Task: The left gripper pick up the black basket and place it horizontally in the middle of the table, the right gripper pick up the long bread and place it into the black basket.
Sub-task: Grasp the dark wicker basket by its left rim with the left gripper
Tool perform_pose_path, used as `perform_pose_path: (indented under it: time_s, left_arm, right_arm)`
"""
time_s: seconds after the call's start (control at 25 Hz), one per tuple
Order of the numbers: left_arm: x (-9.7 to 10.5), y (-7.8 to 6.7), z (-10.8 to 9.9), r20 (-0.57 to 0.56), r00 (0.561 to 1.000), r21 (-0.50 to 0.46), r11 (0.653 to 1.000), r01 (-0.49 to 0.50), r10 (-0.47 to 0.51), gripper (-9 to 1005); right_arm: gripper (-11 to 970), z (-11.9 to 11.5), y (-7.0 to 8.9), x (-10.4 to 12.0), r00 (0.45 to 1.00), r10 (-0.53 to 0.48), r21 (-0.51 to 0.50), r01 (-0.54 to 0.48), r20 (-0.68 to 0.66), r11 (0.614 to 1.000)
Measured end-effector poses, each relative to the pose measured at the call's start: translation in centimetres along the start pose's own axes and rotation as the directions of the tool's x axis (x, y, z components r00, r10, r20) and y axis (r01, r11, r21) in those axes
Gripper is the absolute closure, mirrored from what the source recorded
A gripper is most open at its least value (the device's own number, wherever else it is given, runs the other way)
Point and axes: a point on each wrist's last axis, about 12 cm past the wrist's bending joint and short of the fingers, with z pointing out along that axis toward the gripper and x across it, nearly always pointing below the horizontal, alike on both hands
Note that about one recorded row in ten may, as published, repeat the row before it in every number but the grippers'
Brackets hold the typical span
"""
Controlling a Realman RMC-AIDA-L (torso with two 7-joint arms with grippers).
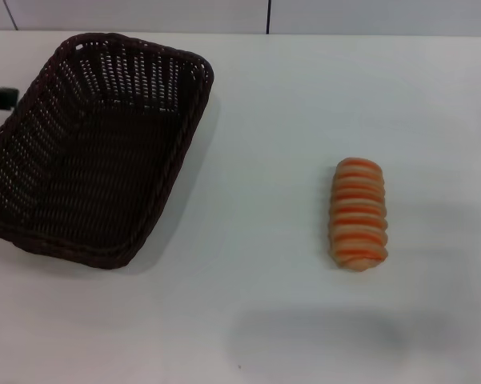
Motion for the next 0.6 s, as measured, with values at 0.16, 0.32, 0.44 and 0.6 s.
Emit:
perform_pose_path:
  time_s: [0.16, 0.32, 0.44, 0.6]
  left_arm:
    - [0.2, -0.4, 1.3, -0.050, 0.999, -0.003, 1.000, -0.008, 0.008, 183]
    - [0.7, -0.1, 2.3, -0.069, 0.998, 0.000, 1.000, 0.014, -0.013, 184]
    - [1.2, 0.2, 3.0, -0.080, 0.996, -0.008, 1.000, 0.028, -0.029, 184]
    - [1.7, 0.5, 3.7, -0.098, 0.994, -0.015, 0.999, 0.037, -0.038, 186]
  right_arm:
    - [361, 0.1, 0.0, 0.0, 1.000, -0.002, -0.002, 0.002, 0.002, 1.000]
    - [361, 0.2, -0.1, 0.0, 1.000, -0.008, -0.004, 0.008, 0.005, 1.000]
    - [361, 0.2, 0.0, 0.0, 1.000, -0.007, -0.005, 0.007, 0.005, 1.000]
    - [360, 0.2, 0.0, 0.0, 1.000, -0.007, -0.005, 0.007, 0.006, 1.000]
